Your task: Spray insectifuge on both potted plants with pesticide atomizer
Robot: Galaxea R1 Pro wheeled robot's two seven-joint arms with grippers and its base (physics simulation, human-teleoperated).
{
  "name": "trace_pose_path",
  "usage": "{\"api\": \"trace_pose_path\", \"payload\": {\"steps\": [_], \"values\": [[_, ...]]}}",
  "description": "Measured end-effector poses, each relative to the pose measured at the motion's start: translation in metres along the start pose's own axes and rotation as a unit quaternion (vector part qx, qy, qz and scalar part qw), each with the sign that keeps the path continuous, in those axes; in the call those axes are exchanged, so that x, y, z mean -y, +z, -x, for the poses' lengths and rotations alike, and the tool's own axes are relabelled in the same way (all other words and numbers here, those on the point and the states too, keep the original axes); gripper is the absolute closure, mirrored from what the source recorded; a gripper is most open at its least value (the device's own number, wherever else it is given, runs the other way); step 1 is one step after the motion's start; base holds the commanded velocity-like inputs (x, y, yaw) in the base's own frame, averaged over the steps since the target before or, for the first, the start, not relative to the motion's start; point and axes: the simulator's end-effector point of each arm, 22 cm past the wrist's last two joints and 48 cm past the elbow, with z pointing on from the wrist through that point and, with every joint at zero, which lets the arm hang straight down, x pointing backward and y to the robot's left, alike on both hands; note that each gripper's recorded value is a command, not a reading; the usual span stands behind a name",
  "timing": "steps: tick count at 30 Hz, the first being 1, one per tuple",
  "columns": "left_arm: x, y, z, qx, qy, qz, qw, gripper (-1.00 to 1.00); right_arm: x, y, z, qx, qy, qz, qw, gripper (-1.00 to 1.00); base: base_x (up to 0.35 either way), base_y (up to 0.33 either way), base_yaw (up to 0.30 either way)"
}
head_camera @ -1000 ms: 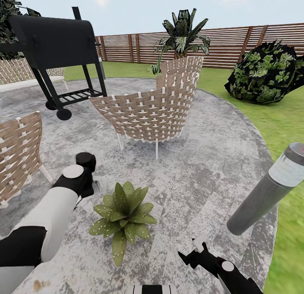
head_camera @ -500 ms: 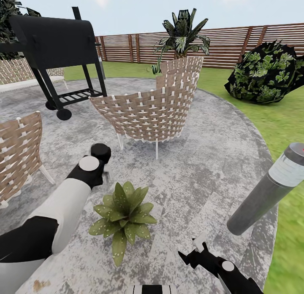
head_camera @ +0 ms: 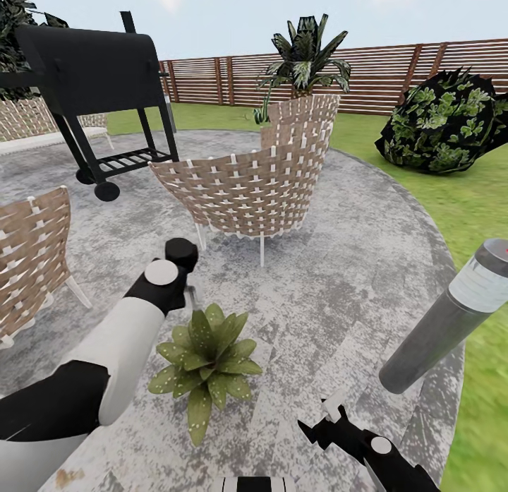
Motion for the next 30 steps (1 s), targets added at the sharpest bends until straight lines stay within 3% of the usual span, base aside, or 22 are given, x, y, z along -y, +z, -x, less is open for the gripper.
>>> {"api": "trace_pose_path", "payload": {"steps": [5,11,24,30], "values": [[-0.004,0.014,-0.024,-0.015,-0.010,-0.007,0.9998,1.00,0.000,0.000,0.000,0.000,0.001,0.000,1.0000,-1.00,0.000,0.000,0.000],[0.006,-0.004,0.012,0.010,0.008,-0.002,0.9999,1.00,0.000,0.000,0.000,0.000,0.000,0.000,1.0000,-1.00,0.089,-0.073,0.000],[0.006,-0.005,0.013,0.009,0.010,-0.001,0.9999,1.00,0.000,0.000,0.000,0.000,0.001,0.000,1.0000,-1.00,0.031,-0.034,0.000],[0.007,-0.005,0.013,0.010,0.009,-0.002,0.9999,1.00,0.000,0.000,0.000,0.000,0.001,0.000,1.0000,-1.00,0.095,-0.200,0.046]]}}
